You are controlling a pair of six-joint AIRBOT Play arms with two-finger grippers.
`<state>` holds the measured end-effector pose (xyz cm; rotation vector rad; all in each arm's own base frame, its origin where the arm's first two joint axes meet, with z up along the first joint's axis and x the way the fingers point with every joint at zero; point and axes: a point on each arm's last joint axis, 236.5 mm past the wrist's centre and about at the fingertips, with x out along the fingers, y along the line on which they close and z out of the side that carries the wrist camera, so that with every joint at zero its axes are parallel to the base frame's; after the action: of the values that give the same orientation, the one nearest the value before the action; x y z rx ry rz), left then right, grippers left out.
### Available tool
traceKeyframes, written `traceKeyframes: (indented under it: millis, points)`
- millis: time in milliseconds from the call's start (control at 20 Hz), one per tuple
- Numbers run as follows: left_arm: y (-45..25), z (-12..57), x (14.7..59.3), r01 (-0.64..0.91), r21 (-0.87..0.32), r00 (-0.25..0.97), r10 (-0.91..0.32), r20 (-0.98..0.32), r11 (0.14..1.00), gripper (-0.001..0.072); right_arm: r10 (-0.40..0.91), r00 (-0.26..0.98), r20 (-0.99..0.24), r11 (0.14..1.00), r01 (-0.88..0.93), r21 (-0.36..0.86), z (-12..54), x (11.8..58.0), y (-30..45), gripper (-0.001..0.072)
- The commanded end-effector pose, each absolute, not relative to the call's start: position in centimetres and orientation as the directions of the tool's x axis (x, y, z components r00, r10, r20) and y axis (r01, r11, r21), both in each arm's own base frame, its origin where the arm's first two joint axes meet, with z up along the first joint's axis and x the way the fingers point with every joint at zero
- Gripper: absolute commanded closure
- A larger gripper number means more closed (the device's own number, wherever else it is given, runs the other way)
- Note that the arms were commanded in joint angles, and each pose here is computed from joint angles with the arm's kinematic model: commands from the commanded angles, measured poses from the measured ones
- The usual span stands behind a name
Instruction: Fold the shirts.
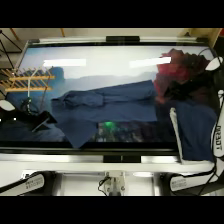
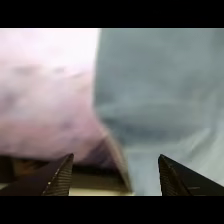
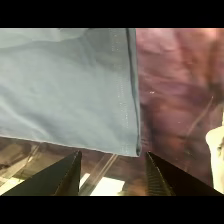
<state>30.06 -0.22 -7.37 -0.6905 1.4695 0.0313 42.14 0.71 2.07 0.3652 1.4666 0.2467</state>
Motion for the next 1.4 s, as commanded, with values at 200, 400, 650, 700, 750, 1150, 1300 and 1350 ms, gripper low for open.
traceKeyframes:
  millis: [200, 400, 650, 700, 750, 1150, 1300, 1350]
  points:
    - [-0.9, -10.4, 32.6, -0.492, -0.477, 0.271, -0.392, -0.879, 0.728, 0.0105, 0.363, 0.101, -0.926, 0.927, 0.059, 0.370, 2.0, 42.4, 1.1, 0.0208]
    - [-0.8, -10.6, 33.3, -0.505, -0.478, 0.291, -0.380, -0.878, 0.718, 0.0469, 0.343, 0.063, -0.937, 0.933, 0.092, 0.348, 0.6, 41.5, 0.6, 0.0206]
    - [-1.3, -9.7, 33.3, -0.458, -0.488, 0.279, -0.400, -0.873, 0.743, 0.0677, 0.373, -0.069, -0.925, 0.921, 0.151, 0.360, -5.7, 37.4, 1.6, 0.0093]
    - [-1.3, -9.3, 33.3, -0.436, -0.491, 0.283, -0.403, -0.870, 0.754, 0.0677, 0.373, -0.085, -0.924, 0.921, 0.158, 0.357, -6.8, 36.7, 1.9, 0.0093]
    - [-1.3, -8.9, 33.3, -0.429, -0.492, 0.291, -0.400, -0.869, 0.758, 0.0677, 0.369, -0.089, -0.925, 0.922, 0.156, 0.353, -7.7, 36.3, 2.1, 0.0094]
    - [-1.1, -5.7, 34.0, -0.380, -0.508, 0.375, -0.374, -0.848, 0.773, 0.0678, 0.393, -0.154, -0.906, 0.916, 0.153, 0.371, -12.4, 35.8, 5.9, 0.0171]
    - [-1.0, -4.5, 34.3, -0.362, -0.514, 0.406, -0.365, -0.838, 0.777, 0.0677, 0.386, -0.129, -0.913, 0.919, 0.132, 0.370, -12.2, 36.6, 7.5, 0.0592]
    - [-1.0, -3.7, 34.5, -0.349, -0.517, 0.419, -0.364, -0.832, 0.781, 0.0678, 0.389, -0.119, -0.913, 0.918, 0.128, 0.375, -11.6, 37.0, 7.9, 0.0637]
